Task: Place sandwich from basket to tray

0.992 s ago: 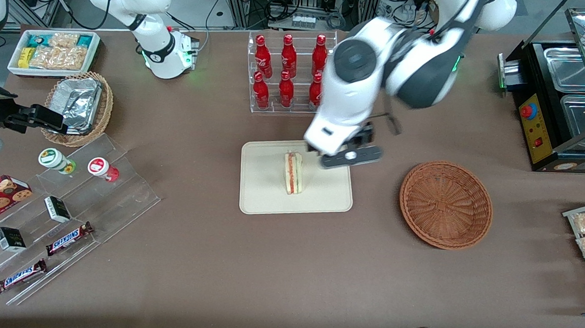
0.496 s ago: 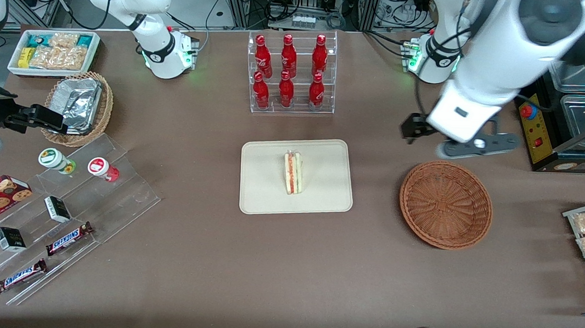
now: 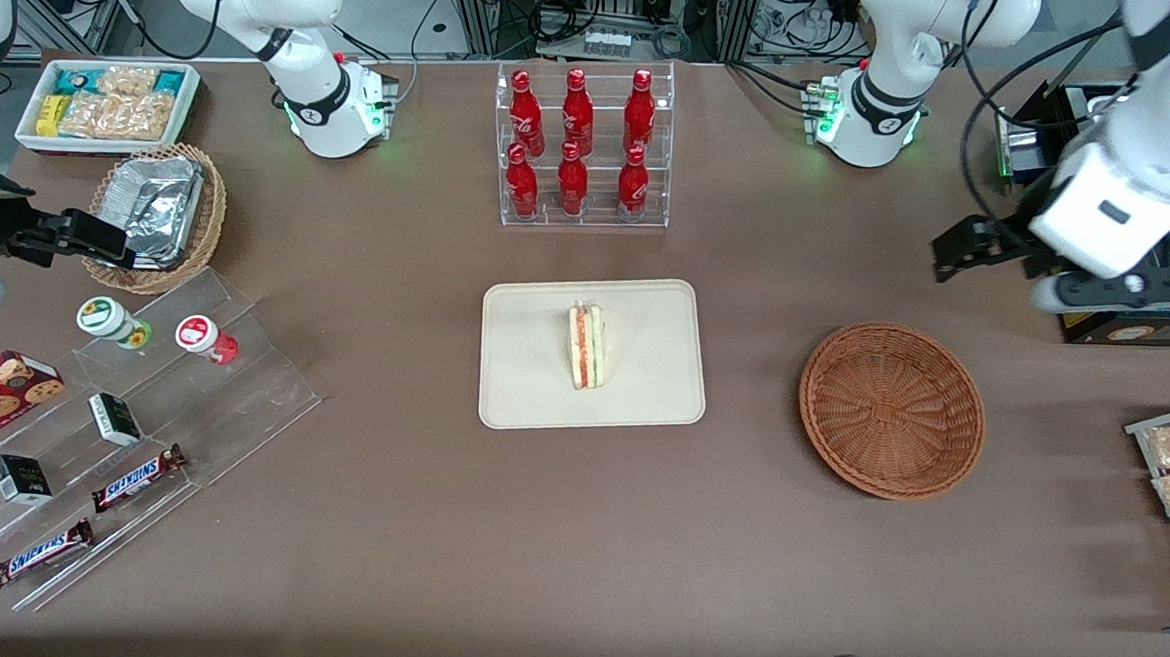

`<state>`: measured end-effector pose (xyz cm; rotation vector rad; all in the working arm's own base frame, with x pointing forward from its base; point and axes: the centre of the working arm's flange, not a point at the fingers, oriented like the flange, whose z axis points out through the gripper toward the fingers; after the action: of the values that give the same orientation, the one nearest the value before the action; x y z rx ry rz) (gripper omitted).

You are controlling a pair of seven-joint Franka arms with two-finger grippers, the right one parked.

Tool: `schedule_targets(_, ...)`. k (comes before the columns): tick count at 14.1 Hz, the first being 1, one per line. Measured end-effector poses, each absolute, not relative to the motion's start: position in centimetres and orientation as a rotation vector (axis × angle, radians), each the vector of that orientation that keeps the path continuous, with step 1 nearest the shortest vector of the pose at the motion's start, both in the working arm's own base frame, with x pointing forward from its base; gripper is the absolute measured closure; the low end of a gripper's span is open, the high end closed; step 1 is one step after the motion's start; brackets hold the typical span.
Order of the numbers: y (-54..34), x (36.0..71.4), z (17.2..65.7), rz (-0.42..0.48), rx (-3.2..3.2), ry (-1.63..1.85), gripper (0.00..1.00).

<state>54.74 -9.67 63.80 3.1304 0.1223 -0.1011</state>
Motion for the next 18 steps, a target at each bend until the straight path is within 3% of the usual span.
schedule_targets(5,-5.3,54.6,64.2,-0.111,3.145,0.055,0.00)
schedule_targets(18,-4.2,53.7,64.6,-0.102,3.184,0.042,0.00)
